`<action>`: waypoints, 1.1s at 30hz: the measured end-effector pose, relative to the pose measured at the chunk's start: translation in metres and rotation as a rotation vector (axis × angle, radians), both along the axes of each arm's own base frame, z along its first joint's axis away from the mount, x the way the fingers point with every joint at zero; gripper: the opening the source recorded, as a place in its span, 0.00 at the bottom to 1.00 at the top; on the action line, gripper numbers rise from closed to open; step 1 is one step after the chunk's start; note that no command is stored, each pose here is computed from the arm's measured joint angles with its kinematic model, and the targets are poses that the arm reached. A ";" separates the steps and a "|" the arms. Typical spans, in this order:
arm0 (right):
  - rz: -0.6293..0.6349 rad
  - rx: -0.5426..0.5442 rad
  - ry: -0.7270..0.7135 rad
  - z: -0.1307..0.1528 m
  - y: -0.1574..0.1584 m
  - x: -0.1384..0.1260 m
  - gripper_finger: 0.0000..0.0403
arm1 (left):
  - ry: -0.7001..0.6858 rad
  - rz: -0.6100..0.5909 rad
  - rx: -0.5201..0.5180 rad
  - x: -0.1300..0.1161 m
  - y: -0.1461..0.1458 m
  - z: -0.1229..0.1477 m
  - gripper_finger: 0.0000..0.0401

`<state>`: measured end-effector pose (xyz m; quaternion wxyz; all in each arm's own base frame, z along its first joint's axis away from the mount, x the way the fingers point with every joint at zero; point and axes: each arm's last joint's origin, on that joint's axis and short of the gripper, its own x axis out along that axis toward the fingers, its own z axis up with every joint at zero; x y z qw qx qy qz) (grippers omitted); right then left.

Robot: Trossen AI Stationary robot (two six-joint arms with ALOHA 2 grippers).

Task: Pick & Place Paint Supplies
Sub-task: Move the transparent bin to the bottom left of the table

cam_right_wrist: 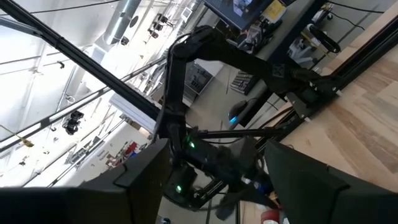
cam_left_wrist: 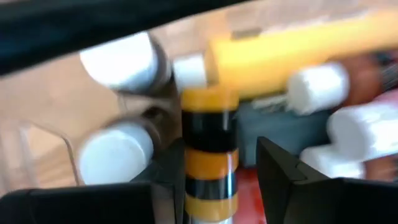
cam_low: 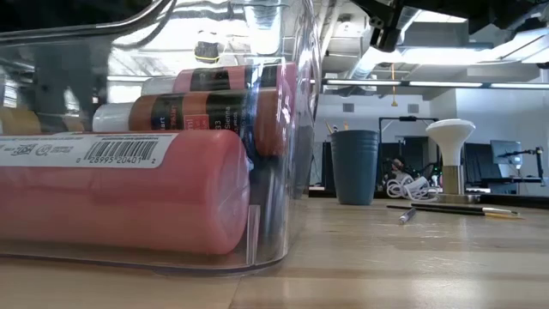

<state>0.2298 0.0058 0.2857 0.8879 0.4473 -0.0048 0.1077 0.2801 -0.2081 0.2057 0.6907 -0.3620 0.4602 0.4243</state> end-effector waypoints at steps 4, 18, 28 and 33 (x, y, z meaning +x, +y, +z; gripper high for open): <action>0.006 -0.008 -0.002 0.000 0.002 0.000 0.63 | -0.103 -0.011 0.058 -0.003 0.006 0.019 0.26; 0.097 -0.065 0.001 -0.002 0.017 -0.001 0.63 | -0.311 -0.354 0.371 -0.020 0.075 0.117 0.26; 0.335 0.081 0.264 -0.024 0.063 -0.007 0.63 | -0.204 -0.523 0.429 -0.020 0.152 0.147 0.26; 0.293 0.106 0.281 -0.032 0.086 -0.004 0.63 | -0.149 -0.695 0.345 -0.002 0.167 0.136 0.26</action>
